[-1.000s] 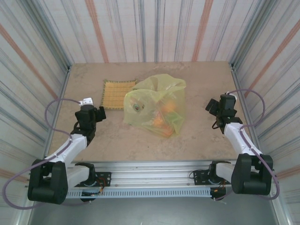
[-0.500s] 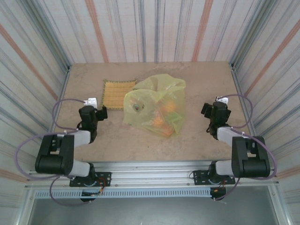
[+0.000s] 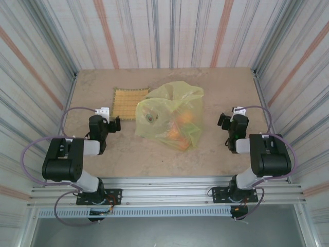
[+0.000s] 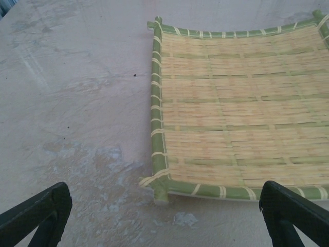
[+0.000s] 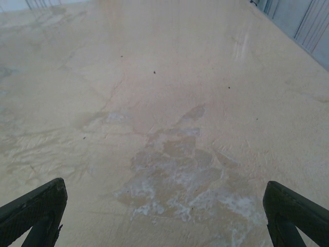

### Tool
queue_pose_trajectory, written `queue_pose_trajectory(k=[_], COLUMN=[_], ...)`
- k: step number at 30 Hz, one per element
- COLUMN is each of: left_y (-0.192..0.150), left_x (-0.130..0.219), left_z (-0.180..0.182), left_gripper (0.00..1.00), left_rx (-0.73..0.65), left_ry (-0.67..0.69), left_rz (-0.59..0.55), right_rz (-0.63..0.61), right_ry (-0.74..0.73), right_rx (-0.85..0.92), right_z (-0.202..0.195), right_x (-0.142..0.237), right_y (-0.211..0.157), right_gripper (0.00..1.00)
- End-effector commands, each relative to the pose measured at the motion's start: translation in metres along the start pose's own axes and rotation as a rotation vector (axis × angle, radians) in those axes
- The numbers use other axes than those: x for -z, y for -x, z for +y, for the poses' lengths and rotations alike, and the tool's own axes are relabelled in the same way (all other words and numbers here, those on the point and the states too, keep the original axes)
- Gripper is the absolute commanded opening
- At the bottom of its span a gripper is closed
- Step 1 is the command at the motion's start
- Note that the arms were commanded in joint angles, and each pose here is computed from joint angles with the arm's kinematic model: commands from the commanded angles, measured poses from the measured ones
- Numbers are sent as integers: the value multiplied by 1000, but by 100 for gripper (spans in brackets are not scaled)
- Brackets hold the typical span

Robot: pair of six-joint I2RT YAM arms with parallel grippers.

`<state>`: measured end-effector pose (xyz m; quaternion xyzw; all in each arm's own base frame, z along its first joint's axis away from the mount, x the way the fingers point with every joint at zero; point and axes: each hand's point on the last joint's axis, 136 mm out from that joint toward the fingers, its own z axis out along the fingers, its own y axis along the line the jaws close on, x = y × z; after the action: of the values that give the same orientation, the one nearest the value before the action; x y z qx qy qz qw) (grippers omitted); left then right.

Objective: Place the fruits into the plastic bag

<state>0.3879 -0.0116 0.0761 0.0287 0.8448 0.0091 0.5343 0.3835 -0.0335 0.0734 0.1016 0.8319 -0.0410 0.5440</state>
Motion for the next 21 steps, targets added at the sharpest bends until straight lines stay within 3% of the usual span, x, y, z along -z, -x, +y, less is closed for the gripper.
queue_pose_trajectory(k=[1, 21], left_y=[17, 17], left_x=[0, 0], left_z=[2, 1], left_gripper=[99, 99], left_rx=[-20, -21], left_ry=[-6, -6], left_rz=[-51, -51], right_rz=[-34, -33], right_ry=[26, 23], right_rx=[3, 5], right_z=[5, 5], right_x=[-2, -1], right_y=[12, 12], right_gripper=[99, 99])
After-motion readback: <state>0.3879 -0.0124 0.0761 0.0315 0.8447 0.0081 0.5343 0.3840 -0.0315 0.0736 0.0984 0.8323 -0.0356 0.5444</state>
